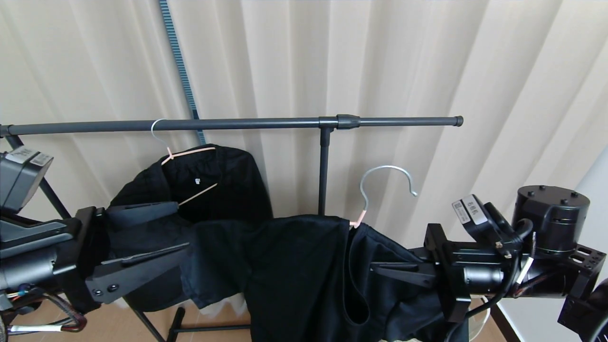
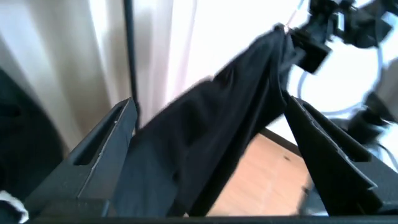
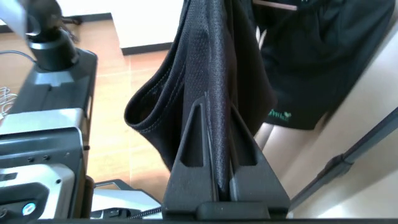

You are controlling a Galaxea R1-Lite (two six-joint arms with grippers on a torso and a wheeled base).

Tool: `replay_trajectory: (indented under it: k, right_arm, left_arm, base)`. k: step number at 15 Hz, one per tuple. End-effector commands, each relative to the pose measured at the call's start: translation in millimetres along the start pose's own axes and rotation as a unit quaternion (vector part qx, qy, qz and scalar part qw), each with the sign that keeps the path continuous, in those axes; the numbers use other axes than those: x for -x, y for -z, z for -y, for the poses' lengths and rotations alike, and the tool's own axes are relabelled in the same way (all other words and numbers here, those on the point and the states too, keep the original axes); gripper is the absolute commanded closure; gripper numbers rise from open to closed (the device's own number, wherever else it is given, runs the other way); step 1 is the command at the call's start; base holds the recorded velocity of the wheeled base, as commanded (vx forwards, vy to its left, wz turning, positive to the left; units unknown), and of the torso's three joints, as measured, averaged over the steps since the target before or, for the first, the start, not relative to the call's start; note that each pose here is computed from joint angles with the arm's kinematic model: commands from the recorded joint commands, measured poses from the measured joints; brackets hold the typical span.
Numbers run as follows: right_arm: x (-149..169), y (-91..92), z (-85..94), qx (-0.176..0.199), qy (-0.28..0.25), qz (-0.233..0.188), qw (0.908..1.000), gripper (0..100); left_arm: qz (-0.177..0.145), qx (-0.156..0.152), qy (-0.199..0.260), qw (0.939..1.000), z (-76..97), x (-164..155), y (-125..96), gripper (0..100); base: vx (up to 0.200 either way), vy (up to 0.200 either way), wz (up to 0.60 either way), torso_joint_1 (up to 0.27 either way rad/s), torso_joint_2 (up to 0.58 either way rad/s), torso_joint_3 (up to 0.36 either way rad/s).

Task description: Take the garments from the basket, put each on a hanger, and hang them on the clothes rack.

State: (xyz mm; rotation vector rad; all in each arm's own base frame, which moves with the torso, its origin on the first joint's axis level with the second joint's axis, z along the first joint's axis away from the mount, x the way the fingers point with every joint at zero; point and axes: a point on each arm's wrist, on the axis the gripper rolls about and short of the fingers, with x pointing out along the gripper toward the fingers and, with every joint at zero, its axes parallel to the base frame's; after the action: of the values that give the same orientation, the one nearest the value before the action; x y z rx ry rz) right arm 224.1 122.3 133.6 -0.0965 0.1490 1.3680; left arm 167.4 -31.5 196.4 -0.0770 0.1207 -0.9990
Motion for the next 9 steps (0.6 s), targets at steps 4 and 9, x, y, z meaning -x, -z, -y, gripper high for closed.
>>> replay_trajectory:
  k: [4,9]
  right_arm:
    - [14.0,-14.6,-8.9,0.024,-0.005,0.022,0.9994,100]
    - [16.6,-17.9,-11.9,0.030,-0.005,0.026,0.9992,100]
  left_arm:
    - [-0.033,0.077,-0.009,0.9964,-47.3,4.5,26.8,0]
    - [-0.059,0.115,0.002,0.9916,-58.5,-8.1,43.9,0]
  base:
    - [0.000,0.000,0.00,0.000,0.00,0.000]
    - [0.000,0.000,0.00,0.000,0.00,0.000]
